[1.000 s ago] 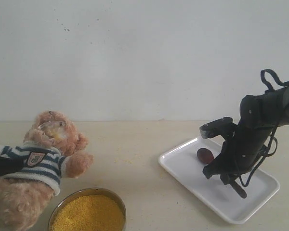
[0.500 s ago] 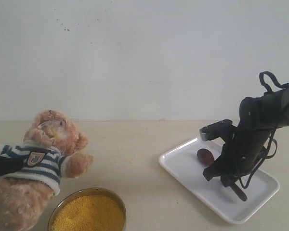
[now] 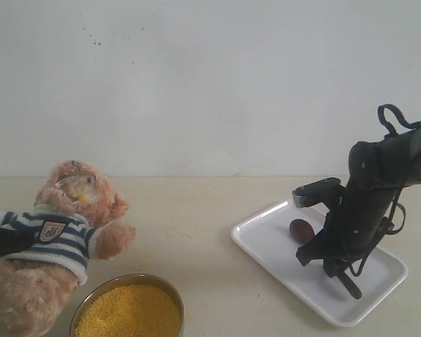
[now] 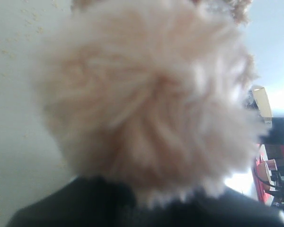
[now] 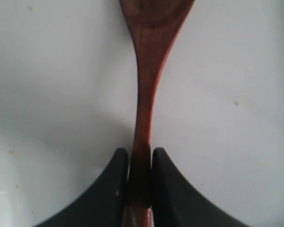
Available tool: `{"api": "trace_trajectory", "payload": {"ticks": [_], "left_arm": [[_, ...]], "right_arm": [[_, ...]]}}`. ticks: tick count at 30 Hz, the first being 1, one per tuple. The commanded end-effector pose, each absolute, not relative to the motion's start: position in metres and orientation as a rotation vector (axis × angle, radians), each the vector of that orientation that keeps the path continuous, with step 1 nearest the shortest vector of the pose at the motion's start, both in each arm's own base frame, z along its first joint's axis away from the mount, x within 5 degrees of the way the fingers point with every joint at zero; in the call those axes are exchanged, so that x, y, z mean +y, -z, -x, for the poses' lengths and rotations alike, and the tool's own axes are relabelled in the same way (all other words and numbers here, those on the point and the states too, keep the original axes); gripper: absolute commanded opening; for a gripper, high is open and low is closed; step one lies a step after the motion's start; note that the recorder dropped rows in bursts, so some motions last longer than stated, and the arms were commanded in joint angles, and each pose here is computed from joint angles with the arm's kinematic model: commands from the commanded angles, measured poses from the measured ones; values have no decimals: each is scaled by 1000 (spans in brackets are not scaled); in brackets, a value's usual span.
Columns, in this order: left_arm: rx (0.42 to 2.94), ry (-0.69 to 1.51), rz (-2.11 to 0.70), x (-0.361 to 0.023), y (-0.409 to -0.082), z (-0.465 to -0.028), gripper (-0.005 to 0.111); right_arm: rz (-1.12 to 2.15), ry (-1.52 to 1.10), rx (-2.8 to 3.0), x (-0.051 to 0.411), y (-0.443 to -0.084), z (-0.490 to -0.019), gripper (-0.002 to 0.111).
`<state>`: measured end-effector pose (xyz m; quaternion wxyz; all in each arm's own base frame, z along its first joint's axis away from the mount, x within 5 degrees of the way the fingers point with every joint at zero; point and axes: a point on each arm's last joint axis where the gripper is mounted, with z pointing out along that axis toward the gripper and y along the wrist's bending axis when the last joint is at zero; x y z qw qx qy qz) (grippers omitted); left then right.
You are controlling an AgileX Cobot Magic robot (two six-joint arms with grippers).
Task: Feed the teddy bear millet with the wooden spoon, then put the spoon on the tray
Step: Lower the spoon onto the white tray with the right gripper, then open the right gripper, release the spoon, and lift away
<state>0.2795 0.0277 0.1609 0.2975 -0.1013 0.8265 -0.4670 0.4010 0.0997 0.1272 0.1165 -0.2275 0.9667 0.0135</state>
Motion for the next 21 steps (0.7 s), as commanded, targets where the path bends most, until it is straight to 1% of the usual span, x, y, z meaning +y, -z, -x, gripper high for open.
{"api": "trace_trajectory", "payload": {"ticks": [1,2,4,6,8,10,14,17,20,21], "left_arm": [[2170,1259,269,27,-163,-281,4],[2170,1259,269,27,-163,-281,4],[2170,1259,269,27,-163,-281,4],[2170,1259,269,27,-163,-281,4],[2170,1259,269,27,-163,-281,4],[2170,1259,269,27,-163,-281,4],[2170,1259,269,27,-163,-281,4],[2166,1259,274,27,-163,-281,4],[2166,1259,274,27,-163,-281,4],[2166,1259,274,27,-163,-281,4]], "right_arm": [[646,-42,2849,96,-126,-401,4],[646,-42,2849,96,-126,-401,7],[644,-42,2841,96,-126,-401,22],[643,-42,2836,96,-126,-402,42],[642,-42,2833,96,-126,-402,58],[639,-41,2821,96,-127,-403,66],[628,-44,2814,97,-128,-404,67],[542,-109,2830,100,-135,-403,67],[521,-146,2805,102,-163,-405,67],[526,-143,2782,102,-179,-405,67]]}}
